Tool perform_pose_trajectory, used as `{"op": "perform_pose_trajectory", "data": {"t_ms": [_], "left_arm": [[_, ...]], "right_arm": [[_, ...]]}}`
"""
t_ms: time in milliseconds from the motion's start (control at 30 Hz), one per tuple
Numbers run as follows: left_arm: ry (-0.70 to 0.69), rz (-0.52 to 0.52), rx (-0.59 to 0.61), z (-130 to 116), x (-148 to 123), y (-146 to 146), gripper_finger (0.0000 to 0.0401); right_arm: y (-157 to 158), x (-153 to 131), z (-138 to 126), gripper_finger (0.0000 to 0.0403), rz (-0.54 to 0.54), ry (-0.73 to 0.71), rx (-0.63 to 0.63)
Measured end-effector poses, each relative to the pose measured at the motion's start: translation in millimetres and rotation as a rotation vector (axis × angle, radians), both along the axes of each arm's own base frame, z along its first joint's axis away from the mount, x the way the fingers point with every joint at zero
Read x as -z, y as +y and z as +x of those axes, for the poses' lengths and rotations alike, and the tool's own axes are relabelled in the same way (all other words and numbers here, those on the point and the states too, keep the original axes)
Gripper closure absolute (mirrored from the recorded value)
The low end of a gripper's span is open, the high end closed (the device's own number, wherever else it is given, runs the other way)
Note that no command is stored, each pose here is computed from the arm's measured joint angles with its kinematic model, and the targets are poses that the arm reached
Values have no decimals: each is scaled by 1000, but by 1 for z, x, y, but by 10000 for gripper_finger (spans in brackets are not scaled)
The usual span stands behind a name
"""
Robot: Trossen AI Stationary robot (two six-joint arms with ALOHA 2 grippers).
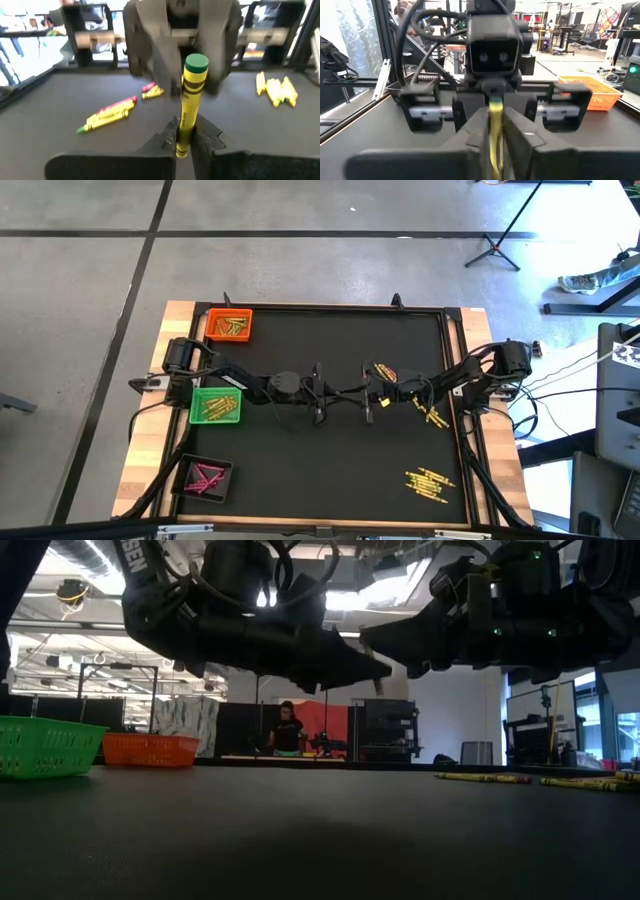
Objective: Sort crayons
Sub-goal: Put the green crayon into the orange bin
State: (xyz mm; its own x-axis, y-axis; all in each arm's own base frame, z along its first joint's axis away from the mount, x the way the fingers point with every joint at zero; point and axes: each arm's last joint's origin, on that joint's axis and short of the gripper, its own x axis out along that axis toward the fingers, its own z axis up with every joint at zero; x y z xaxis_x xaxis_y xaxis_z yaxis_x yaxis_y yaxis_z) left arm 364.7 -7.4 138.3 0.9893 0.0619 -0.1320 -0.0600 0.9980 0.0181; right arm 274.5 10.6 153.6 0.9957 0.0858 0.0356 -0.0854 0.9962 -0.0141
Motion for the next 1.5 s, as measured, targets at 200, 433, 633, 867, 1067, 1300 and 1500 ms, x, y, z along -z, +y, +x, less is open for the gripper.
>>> {"op": "perform_pose_trajectory", "data": {"t_ms": [200, 433, 633, 867, 1067, 1300, 1500], "left_arm": [[175, 18, -61, -9, -6, 2, 389], [428, 51, -214, -42, -34, 8, 389], [616, 77, -440, -84, -61, 26, 389], [772, 29, -666, -131, -80, 61, 389], [865, 6, -853, -157, -83, 99, 389], [932, -61, -1036, -186, -75, 146, 389], [973, -132, -1156, -210, -66, 166, 389]], "right_arm": [[0, 0, 0, 263, -23, -1, -17], [0, 2, 0, 229, -24, 19, -7], [-1, 3, 0, 230, -27, 29, 38], [-2, 4, 0, 230, -23, 46, 72], [-2, 4, 0, 230, -21, 47, 72], [-2, 5, 0, 230, -21, 54, 72], [-2, 6, 0, 230, -22, 65, 72]]}}
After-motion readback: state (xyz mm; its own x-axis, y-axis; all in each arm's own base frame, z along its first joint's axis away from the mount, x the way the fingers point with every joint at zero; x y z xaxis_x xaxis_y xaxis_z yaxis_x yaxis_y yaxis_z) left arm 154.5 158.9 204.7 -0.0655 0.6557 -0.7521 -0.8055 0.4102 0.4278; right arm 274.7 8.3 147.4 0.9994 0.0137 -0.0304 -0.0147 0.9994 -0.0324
